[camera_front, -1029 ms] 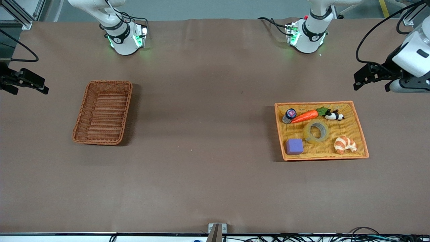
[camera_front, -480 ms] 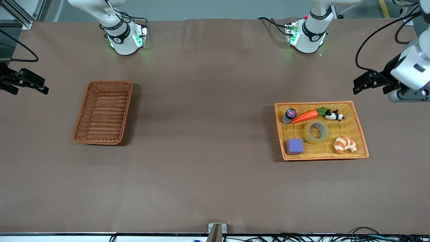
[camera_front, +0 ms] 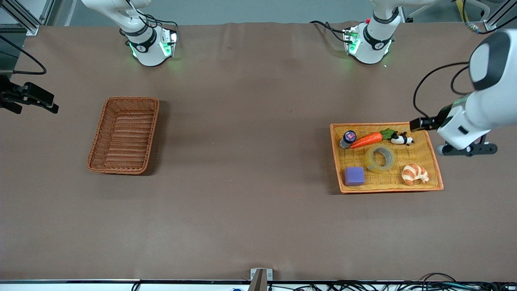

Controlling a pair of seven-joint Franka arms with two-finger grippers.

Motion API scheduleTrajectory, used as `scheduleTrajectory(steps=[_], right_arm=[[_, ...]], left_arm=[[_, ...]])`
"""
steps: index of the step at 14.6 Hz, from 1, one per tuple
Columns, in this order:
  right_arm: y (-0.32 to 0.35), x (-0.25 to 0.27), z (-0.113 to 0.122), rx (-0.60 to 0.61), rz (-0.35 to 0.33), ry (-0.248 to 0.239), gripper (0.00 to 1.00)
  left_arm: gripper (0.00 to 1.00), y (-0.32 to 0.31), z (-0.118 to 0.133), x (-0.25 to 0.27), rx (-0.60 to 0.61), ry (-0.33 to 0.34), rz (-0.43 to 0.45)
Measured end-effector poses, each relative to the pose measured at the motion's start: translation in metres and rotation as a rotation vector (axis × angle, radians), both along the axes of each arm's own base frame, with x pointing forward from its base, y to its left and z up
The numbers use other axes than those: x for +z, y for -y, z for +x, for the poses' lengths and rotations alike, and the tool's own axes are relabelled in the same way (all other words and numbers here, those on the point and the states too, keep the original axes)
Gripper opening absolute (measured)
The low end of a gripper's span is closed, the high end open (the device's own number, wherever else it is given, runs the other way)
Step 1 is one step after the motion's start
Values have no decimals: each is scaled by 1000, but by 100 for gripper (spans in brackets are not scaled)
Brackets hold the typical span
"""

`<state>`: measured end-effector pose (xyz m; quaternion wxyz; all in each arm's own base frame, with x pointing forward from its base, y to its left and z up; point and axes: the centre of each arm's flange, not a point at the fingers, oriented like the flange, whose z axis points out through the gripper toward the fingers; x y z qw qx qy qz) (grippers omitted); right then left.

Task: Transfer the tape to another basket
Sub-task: 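Lower the left gripper over the tape roll on the yellow tray, then close the left gripper on the tape roll's rim and lift it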

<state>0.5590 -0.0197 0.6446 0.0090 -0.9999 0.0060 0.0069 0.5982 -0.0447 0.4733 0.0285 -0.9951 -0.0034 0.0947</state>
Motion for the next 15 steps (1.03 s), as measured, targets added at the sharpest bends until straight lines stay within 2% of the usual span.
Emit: scheduleTrajectory(steps=[2,5,8,12,15], right_arm=[[0,0,0,0,0,0,100],[0,0,0,0,0,0,100],[0,0,0,0,0,0,100],[0,0,0,0,0,0,100],[0,0,0,0,0,0,100]], left_arm=[[100,-7,9,-37,-1,60,7],[100,-22,5,-89,10,84,1],[100,-24,-3,-142,9,49,-2],[100,-22,-7,-197,3,36,-8],[100,-22,-12,-238,-2,-6,-9]])
